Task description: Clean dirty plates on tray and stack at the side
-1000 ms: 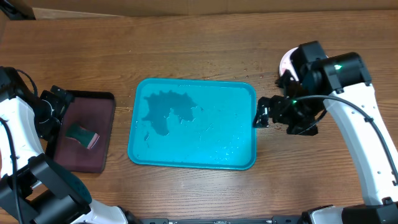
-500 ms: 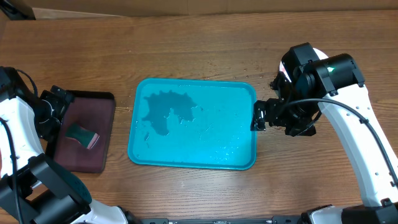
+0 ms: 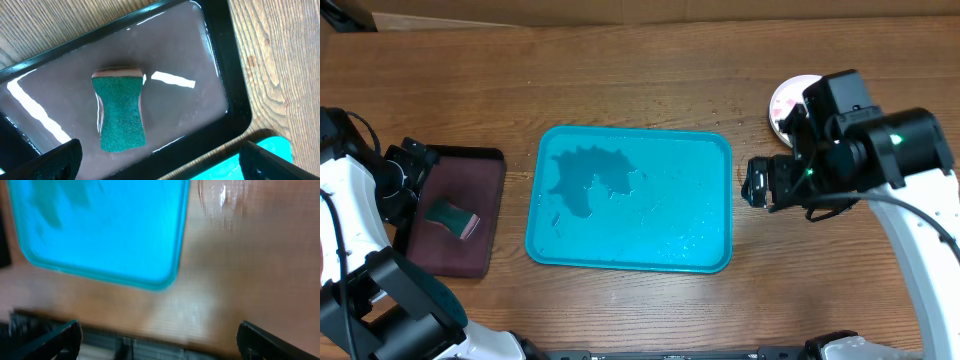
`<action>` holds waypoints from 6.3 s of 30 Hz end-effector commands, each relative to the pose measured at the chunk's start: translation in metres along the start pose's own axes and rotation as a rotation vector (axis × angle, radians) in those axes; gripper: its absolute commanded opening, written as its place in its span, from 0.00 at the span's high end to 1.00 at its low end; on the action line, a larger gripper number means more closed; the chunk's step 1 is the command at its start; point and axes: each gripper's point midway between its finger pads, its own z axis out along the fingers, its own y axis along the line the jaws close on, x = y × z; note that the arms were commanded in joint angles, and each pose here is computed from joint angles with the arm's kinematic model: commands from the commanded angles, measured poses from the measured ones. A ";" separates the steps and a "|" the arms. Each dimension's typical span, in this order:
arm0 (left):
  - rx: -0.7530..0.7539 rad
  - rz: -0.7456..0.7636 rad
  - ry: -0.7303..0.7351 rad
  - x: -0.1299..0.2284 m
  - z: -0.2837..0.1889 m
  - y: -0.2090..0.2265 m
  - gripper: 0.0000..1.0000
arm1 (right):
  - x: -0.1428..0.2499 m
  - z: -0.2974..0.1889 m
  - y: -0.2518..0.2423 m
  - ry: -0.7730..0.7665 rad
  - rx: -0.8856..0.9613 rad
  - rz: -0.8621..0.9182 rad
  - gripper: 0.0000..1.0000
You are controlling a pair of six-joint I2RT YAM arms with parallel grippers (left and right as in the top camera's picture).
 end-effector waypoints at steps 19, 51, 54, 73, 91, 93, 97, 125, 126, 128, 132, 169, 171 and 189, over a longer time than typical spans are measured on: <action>0.026 -0.011 -0.022 -0.003 -0.009 -0.007 0.00 | 0.035 -0.028 -0.017 -0.926 -0.150 -0.213 0.00; 0.026 -0.011 -0.022 -0.004 -0.009 -0.007 0.00 | 0.017 0.025 -0.085 -1.438 0.000 -0.203 0.00; 0.026 -0.011 -0.022 -0.003 -0.009 -0.007 0.00 | 0.017 0.032 -0.088 -1.412 0.062 -0.260 0.00; 0.026 -0.011 -0.022 -0.004 -0.009 -0.007 0.00 | 0.019 0.046 -0.113 -1.345 0.210 -0.214 0.00; 0.026 -0.011 -0.022 -0.003 -0.009 -0.007 0.00 | 0.019 0.046 -0.113 -1.345 0.210 -0.213 0.00; 0.026 -0.011 -0.022 -0.003 -0.009 -0.007 0.00 | 0.019 0.046 -0.113 -1.345 0.210 -0.214 0.00; 0.026 -0.011 -0.022 -0.004 -0.009 -0.007 0.00 | 0.019 0.046 -0.113 -1.345 0.210 -0.214 0.00; 0.205 0.543 -0.116 0.107 -0.028 -0.045 0.00 | 0.019 0.046 -0.113 -1.345 0.210 -0.214 0.00; 0.239 0.605 -0.162 0.113 -0.029 -0.051 0.00 | 0.019 0.046 -0.113 -1.345 0.210 -0.214 0.00; 0.299 0.711 -0.240 0.127 -0.030 -0.061 0.00 | 0.019 0.046 -0.113 -1.345 0.210 -0.214 0.00; 0.408 0.854 -0.369 0.155 -0.029 -0.070 0.00 | 0.019 0.046 -0.113 -1.345 0.210 -0.214 0.00; 0.778 1.063 -1.057 0.223 -0.066 -0.038 0.00 | 0.019 0.046 -0.113 -1.345 0.210 -0.214 0.00; 0.752 1.061 -1.047 0.223 -0.061 -0.036 0.00 | 0.019 0.046 -0.113 -1.345 0.210 -0.214 0.00; 0.699 1.018 -1.067 0.214 -0.059 -0.032 0.00 | 0.019 0.046 -0.113 -1.345 0.210 -0.214 0.00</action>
